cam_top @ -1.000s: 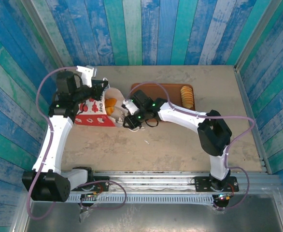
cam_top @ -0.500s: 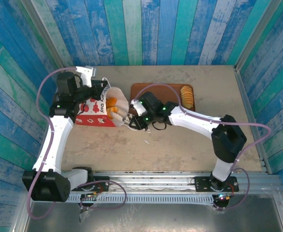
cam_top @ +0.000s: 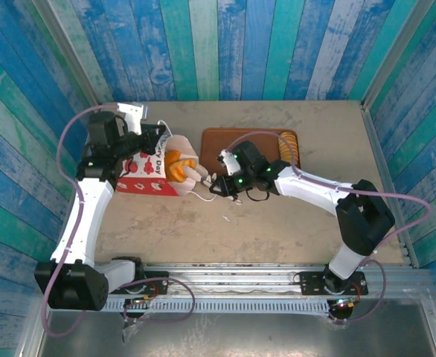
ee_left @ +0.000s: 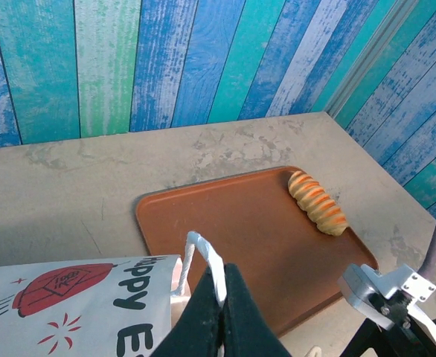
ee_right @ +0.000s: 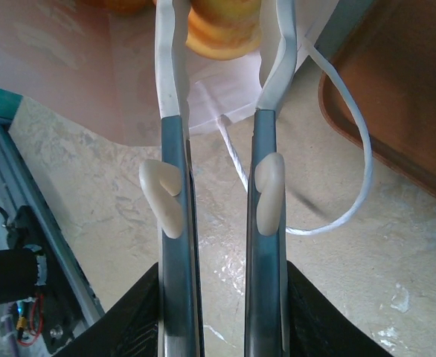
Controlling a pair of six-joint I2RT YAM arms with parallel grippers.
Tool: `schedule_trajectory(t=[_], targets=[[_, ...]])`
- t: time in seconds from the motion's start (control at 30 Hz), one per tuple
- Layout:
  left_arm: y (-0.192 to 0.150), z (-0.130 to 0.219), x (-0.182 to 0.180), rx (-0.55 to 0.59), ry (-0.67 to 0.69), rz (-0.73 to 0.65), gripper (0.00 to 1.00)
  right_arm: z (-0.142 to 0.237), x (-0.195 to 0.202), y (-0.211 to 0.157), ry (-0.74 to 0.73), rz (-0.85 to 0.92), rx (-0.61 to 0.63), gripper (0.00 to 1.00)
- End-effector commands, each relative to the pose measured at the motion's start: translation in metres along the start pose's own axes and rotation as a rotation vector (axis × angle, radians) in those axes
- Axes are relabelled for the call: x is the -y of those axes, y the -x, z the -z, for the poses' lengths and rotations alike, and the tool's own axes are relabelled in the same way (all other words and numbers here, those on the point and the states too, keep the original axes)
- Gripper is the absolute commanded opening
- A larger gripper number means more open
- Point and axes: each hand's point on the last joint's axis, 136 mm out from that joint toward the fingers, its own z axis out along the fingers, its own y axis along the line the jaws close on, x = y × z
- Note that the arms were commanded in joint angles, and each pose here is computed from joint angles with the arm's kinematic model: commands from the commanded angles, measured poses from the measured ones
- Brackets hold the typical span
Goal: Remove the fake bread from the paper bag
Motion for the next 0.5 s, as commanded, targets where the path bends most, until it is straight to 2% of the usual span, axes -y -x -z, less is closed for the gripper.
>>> schedule_trajectory(t=[0.0, 0.17, 0.47], targets=[[0.009, 0.007, 0.008, 0.046, -0.02, -0.023, 0.0, 0.02, -0.032, 0.025, 0.132, 0.03, 0.097, 0.38], [0.009, 0.005, 0.007, 0.052, -0.028, -0.009, 0.0, 0.036, -0.04, 0.027, 0.157, 0.058, 0.114, 0.38], [0.015, 0.002, 0.003, 0.08, -0.021, 0.035, 0.0, 0.072, -0.026, 0.014, 0.056, 0.069, 0.104, 0.38]])
